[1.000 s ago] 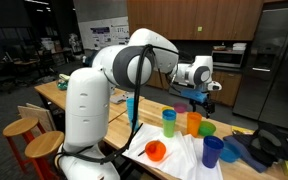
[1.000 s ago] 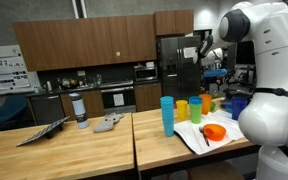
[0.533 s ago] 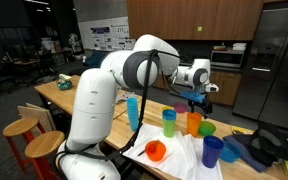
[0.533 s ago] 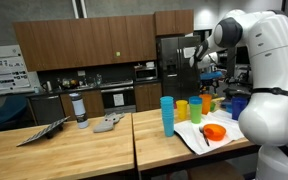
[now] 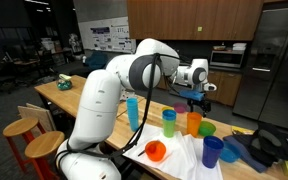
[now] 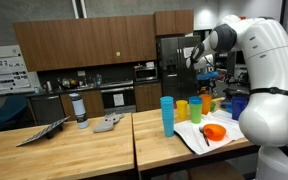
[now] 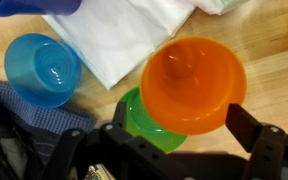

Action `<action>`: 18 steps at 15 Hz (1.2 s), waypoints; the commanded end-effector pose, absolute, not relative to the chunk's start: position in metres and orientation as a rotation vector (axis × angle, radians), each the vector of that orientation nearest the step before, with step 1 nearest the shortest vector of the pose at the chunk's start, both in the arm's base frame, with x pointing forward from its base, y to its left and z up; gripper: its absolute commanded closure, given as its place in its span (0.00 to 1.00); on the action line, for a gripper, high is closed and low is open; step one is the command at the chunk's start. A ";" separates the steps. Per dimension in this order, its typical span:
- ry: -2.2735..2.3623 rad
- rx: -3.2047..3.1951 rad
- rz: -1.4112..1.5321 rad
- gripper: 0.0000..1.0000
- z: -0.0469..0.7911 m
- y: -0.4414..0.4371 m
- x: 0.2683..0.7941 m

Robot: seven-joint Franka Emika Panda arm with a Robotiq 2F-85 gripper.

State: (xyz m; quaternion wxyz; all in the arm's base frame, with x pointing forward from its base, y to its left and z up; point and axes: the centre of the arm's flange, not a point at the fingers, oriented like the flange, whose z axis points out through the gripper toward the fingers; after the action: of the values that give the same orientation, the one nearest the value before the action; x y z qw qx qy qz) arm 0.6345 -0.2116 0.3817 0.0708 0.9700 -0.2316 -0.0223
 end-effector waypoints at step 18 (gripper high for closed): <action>-0.790 2.789 -0.099 0.00 0.411 -0.248 0.588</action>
State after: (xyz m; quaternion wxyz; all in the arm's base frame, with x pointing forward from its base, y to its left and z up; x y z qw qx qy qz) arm 0.6022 -0.2603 0.4091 0.1221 0.9541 -0.2663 -0.0626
